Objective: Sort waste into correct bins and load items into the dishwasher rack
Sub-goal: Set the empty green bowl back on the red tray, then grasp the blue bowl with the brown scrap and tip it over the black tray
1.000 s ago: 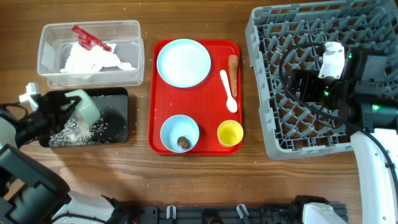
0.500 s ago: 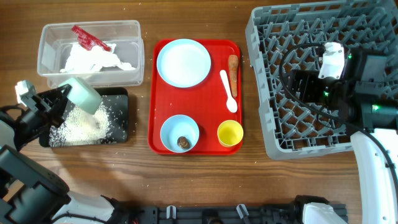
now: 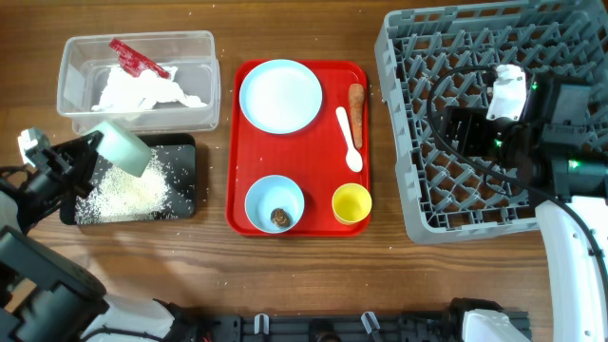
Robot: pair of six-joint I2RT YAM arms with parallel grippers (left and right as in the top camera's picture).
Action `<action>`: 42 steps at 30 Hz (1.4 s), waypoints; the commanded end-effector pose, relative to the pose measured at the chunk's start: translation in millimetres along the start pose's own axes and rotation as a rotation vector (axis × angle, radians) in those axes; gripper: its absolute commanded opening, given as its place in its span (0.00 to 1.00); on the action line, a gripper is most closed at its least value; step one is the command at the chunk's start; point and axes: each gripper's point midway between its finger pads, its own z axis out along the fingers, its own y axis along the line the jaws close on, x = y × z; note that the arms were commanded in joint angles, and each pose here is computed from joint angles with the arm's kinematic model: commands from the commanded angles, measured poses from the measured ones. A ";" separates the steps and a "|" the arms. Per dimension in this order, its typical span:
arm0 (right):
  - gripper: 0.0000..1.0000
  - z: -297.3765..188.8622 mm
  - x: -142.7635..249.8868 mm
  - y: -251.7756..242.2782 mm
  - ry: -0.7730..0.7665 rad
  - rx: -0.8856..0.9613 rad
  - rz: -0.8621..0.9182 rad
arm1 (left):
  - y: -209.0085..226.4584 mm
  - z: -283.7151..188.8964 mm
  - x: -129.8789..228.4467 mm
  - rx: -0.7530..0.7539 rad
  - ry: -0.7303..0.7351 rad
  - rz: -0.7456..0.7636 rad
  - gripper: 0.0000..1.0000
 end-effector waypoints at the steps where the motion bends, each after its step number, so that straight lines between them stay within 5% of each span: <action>1: 1.00 -3.9 -10.2 0.5 -0.025 0.002 0.019 | -36.7 28.2 35.4 -0.019 0.100 0.206 0.04; 8: 1.00 -3.9 -10.1 0.5 -0.025 0.002 0.019 | -31.3 152.9 72.1 -0.501 0.151 0.710 0.04; 15: 1.00 -3.9 -9.3 0.4 -0.021 0.002 0.020 | 75.2 261.9 184.8 -0.871 0.289 1.144 0.04; 21: 1.00 -3.9 -8.9 0.4 -0.020 0.002 0.020 | 165.6 283.2 251.5 -0.945 0.539 1.226 0.04; 24: 1.00 -3.8 -7.9 0.3 -0.016 0.002 0.022 | 181.8 277.9 255.6 -1.008 0.552 1.259 0.05; 28: 1.00 -3.8 -8.0 0.3 -0.016 0.002 0.021 | 164.7 275.9 243.0 -1.048 0.476 1.302 0.58; 30: 1.00 -3.7 -7.9 0.3 -0.016 0.002 0.021 | 127.6 271.8 238.7 -1.057 0.452 1.285 0.72; 33: 1.00 -3.7 -7.7 0.3 -0.015 0.003 0.022 | 96.3 251.7 235.8 -1.106 0.450 1.247 0.72; 42: 1.00 -3.6 -7.8 0.2 -0.015 0.003 0.021 | 168.4 183.0 271.5 -1.306 0.724 1.143 0.65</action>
